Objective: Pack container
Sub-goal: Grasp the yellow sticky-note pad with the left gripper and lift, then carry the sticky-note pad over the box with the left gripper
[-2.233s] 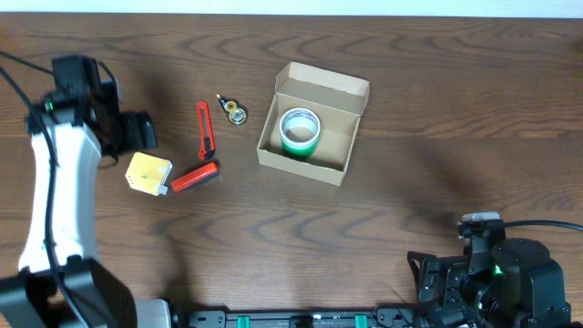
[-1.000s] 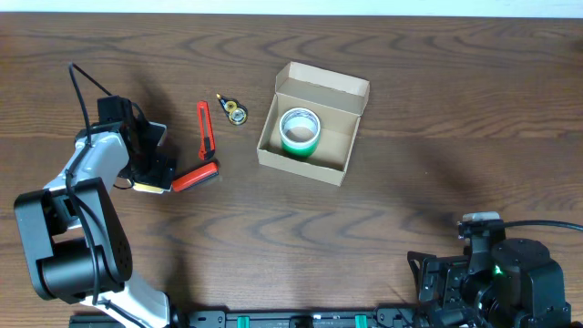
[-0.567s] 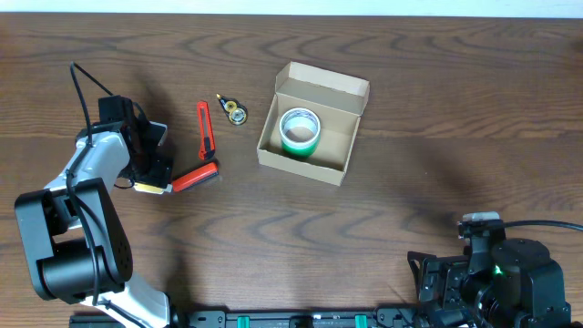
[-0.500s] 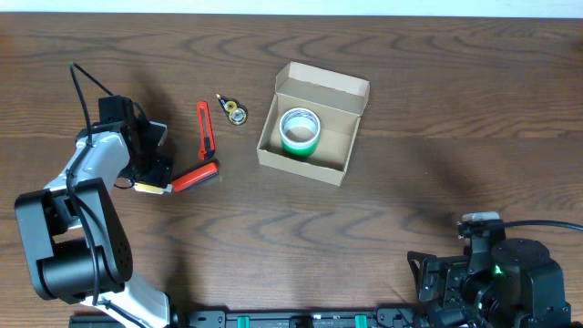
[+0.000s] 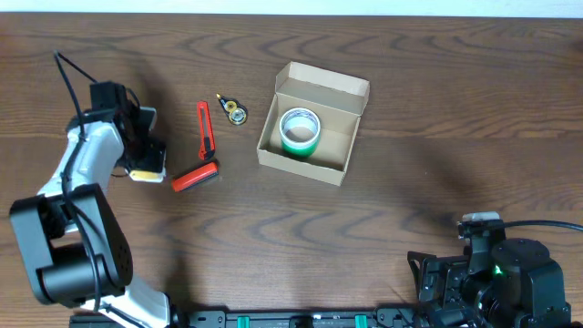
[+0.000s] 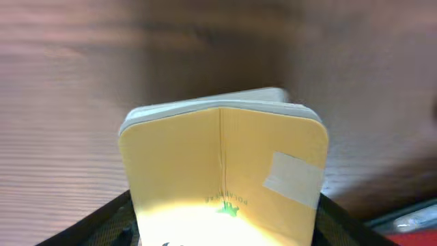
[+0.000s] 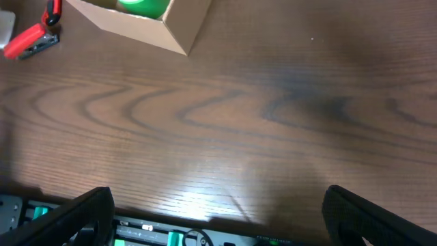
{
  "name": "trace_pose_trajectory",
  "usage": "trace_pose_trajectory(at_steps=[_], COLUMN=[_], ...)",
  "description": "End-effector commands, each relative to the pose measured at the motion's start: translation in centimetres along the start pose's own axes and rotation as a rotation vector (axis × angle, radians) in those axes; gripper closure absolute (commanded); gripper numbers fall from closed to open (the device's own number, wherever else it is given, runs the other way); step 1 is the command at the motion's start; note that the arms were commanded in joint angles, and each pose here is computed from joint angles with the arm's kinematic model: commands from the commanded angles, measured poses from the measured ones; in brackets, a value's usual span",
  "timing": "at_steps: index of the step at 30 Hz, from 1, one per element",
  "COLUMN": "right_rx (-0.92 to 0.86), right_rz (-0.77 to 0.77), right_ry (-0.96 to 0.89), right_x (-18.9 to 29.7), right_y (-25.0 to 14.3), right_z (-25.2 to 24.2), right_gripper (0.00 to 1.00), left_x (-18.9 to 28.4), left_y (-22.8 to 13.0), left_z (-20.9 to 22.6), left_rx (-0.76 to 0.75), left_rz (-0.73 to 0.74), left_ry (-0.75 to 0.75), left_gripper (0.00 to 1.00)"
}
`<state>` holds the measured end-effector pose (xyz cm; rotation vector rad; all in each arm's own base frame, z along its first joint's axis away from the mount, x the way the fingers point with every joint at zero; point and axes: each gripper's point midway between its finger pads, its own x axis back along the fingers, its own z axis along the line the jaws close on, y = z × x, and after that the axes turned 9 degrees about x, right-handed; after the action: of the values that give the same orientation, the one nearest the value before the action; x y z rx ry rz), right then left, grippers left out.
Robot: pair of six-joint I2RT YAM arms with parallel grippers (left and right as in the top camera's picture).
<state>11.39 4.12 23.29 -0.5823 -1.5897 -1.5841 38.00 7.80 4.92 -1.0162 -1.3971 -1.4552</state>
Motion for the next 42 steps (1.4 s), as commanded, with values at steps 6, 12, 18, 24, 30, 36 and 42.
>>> trace_pose_trajectory(at_steps=[6, 12, 18, 24, 30, 36, 42], right_rx=[-0.02, -0.02, -0.02, -0.02, -0.02, -0.02, -0.02], right_rz=[-0.003, -0.002, -0.003, -0.003, -0.003, -0.003, -0.003], right_ry=[-0.003, -0.004, -0.003, -0.003, -0.003, -0.003, -0.003], right_x=[0.0, 0.0, 0.0, 0.0, 0.0, 0.0, 0.0], right_y=[0.0, 0.0, 0.0, 0.0, 0.0, 0.0, 0.0], right_z=[-0.1, -0.1, -0.1, -0.1, -0.1, -0.1, -0.1], right_gripper=[0.01, 0.01, 0.01, 0.01, 0.01, 0.01, 0.01], left_x=[8.7, 13.2, 18.5, 23.7, 25.8, 23.1, 21.3], left_y=[5.9, 7.2, 9.3, 9.9, 9.2, 8.0, 7.3], left_z=[-2.1, -5.9, -13.5, -23.2, -30.2, -33.3, -35.2], left_rx=[0.018, -0.031, -0.138, -0.334, -0.462, -0.501, -0.539], left_rz=[-0.253, -0.375, -0.522, -0.645, -0.725, -0.622, -0.566], left_ry=[-0.085, -0.166, -0.32, -0.514, -0.62, -0.731, -0.823], left_gripper=[0.3, 0.35, 0.36, 0.36, 0.35, 0.36, 0.36])
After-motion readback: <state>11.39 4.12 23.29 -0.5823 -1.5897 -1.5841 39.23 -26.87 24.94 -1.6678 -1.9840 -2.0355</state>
